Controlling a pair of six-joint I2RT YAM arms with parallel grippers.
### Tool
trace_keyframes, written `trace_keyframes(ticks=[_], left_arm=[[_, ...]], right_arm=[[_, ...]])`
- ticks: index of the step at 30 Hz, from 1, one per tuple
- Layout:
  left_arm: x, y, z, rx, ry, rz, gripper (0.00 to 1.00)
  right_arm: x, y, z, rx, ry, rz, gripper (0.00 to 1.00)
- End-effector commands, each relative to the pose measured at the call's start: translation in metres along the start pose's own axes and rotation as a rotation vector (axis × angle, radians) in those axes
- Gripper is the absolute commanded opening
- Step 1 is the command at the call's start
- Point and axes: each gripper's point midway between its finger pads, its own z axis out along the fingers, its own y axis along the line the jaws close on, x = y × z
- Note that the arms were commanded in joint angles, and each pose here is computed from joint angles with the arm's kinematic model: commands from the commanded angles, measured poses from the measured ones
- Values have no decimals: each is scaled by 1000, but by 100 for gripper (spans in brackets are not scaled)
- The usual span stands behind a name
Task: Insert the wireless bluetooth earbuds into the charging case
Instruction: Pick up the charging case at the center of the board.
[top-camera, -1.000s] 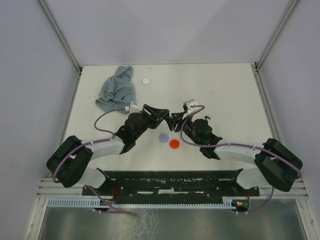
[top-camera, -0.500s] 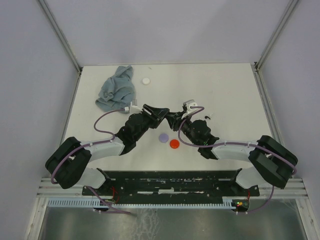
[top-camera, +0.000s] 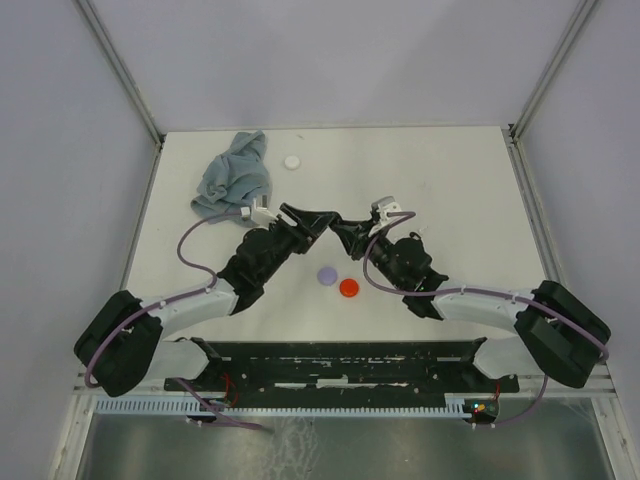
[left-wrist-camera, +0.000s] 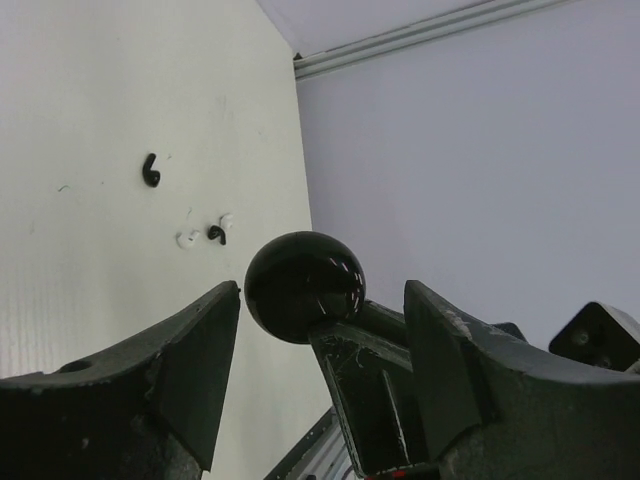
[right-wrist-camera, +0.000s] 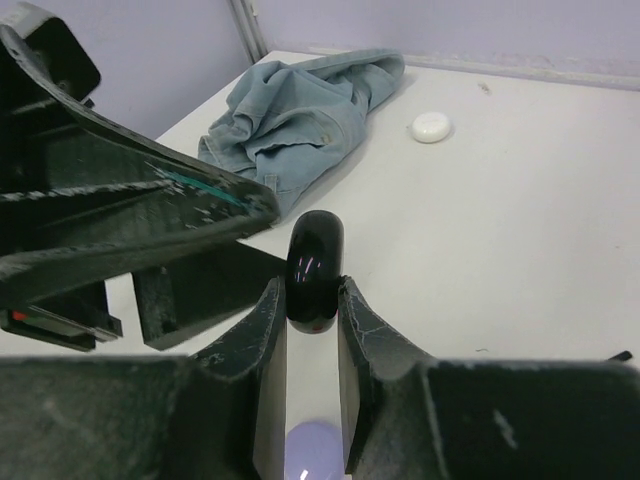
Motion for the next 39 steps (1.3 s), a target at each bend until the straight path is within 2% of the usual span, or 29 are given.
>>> trace_keyframes(ticks=[1, 11, 20, 29, 39], left_arm=[[-16, -30, -9, 132, -4, 209, 75], [-24, -48, -24, 366, 129, 525, 75], [6, -62, -47, 653, 333, 770, 69], [10, -71, -64, 769, 310, 905, 66], [13, -93, -84, 894, 269, 916, 64]], right_arm=[[-18, -4, -8, -30, -11, -42, 11], [-46, -7, -27, -129, 56, -89, 10], [-73, 11, -37, -324, 92, -62, 10], [-107, 42, -49, -498, 68, -27, 11], [-131, 73, -55, -659, 29, 88, 12]])
